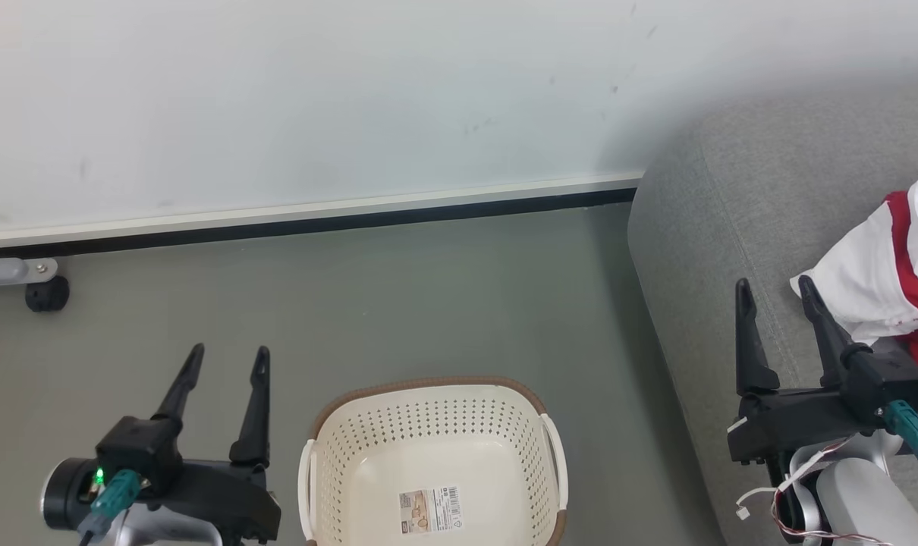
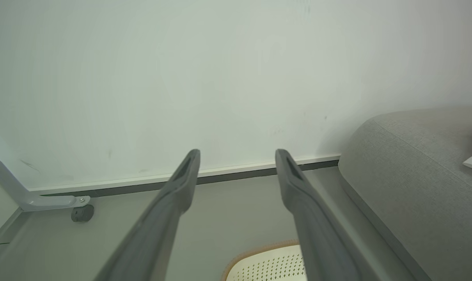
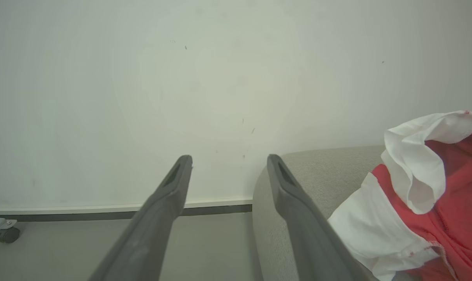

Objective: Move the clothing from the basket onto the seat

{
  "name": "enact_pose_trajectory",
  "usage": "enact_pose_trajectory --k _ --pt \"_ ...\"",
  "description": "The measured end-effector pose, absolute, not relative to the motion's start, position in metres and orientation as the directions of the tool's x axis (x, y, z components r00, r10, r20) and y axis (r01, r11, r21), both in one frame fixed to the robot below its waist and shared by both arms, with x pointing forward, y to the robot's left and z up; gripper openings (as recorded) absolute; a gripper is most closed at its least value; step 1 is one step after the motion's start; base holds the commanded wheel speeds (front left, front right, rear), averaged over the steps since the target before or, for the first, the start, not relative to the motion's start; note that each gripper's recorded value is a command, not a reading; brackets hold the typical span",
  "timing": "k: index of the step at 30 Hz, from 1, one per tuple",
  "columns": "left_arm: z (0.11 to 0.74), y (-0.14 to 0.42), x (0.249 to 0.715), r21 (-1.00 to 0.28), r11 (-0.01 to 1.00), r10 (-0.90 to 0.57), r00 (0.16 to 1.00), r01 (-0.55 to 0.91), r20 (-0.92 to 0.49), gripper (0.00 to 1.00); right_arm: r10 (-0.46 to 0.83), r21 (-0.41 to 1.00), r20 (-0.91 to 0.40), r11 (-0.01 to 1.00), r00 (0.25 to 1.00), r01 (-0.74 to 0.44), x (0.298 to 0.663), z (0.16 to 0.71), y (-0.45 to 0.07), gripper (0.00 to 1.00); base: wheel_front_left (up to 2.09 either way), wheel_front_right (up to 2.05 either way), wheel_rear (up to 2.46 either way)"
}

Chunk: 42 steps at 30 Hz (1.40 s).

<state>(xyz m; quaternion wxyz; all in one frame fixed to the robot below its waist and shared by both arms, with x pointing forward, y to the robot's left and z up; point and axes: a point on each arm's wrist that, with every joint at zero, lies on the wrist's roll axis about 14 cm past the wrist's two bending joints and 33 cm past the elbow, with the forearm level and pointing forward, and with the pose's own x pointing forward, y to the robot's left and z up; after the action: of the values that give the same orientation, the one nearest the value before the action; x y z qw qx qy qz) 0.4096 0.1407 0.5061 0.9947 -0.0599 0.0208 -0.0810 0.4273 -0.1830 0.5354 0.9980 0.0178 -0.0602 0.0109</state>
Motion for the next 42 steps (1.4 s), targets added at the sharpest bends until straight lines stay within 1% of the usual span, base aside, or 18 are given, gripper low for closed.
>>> enact_pose_trajectory --k 11,23,42 --pt "0.503 0.158 0.402 -0.139 0.986 -0.095 0.995 0.089 -0.036 1.00 0.038 0.025 0.094 0.999 0.995 -0.041 0.424 0.532 -0.176 1.00 0.00 0.00 0.00" --pt "0.504 0.164 0.402 -0.161 0.985 -0.059 0.998 0.053 -0.031 1.00 0.041 0.024 0.077 0.999 0.996 -0.043 0.422 0.530 -0.173 1.00 0.00 0.00 0.00" --pt "0.501 0.170 0.397 -0.159 0.987 -0.027 0.999 0.021 -0.041 1.00 0.038 0.030 0.072 0.999 0.997 -0.040 0.420 0.533 -0.173 1.00 0.00 0.00 0.00"
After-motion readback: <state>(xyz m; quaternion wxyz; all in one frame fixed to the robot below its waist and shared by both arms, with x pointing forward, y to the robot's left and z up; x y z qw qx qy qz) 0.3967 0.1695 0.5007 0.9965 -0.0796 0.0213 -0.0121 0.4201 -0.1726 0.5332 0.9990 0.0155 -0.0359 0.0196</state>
